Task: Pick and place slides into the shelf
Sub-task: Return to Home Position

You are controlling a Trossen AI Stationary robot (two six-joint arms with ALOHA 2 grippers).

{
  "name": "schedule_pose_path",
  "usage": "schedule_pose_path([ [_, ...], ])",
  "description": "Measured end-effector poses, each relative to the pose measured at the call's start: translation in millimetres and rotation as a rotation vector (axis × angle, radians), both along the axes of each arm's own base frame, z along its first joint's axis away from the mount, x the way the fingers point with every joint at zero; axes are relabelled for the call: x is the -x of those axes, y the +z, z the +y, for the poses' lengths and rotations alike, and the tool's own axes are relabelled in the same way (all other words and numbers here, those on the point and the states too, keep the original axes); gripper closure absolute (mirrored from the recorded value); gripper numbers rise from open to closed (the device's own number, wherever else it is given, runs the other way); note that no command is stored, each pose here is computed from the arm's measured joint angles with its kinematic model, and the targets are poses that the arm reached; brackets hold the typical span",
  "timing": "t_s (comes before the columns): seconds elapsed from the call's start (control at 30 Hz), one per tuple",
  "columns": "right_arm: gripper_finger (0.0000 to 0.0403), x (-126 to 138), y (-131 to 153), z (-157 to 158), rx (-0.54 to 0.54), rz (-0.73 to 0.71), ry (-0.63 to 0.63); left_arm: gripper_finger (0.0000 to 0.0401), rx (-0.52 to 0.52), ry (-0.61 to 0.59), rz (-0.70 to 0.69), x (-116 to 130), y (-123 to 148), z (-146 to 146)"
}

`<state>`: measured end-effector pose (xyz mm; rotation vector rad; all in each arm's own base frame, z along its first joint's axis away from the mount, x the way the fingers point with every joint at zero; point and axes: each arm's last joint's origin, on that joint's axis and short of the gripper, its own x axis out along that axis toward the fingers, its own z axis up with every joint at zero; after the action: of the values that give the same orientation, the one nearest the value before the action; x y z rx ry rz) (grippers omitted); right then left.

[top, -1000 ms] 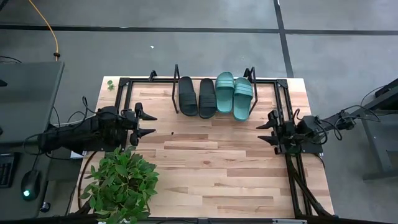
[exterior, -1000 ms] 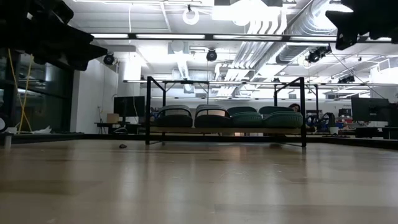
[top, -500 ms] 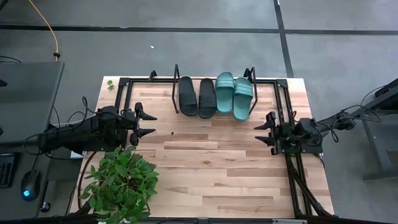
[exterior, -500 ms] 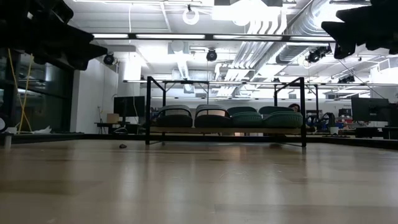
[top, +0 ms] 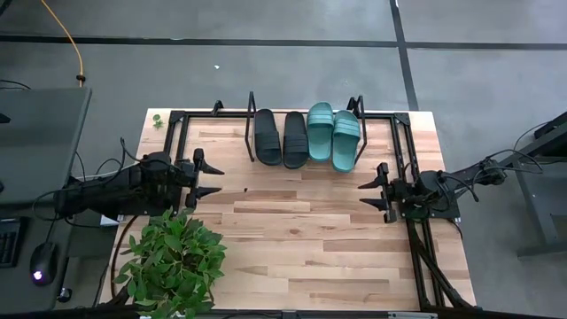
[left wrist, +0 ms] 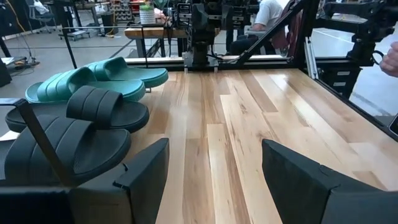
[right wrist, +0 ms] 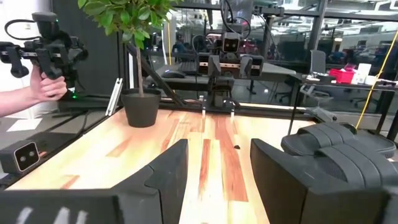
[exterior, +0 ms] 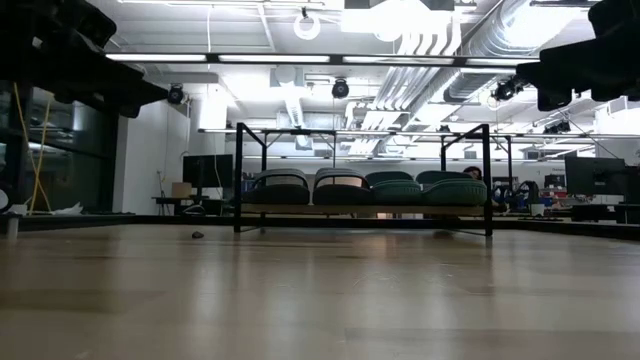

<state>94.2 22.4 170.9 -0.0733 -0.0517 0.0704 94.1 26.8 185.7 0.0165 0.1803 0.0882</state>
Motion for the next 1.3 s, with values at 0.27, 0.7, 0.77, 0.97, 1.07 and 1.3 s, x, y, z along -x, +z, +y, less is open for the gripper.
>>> schedule_pose_path([
  [0.27,0.0237,0,0,0,0.001,0.002,-0.005,0.0162,-0.008,-0.003,0.017,0,-2,0],
  [0.7,0.0237,0,0,0,0.002,0.003,-0.007,0.0162,-0.016,0.072,-0.124,-6,-18,4],
  [0.77,0.0237,0,0,0,0.003,0.003,-0.007,0.0162,-0.011,0.116,-0.106,-7,-24,6],
  [0.97,0.0237,0,0,0,0.009,0.002,-0.008,0.0162,-0.019,0.175,-0.069,-6,-28,7],
  [1.07,0.0237,0,0,0,0.009,0.002,-0.008,0.0162,-0.020,0.175,-0.067,-6,-29,7],
  [1.3,0.0237,0,0,0,0.028,0.001,-0.009,0.0162,-0.032,0.232,-0.051,-5,-30,9],
])
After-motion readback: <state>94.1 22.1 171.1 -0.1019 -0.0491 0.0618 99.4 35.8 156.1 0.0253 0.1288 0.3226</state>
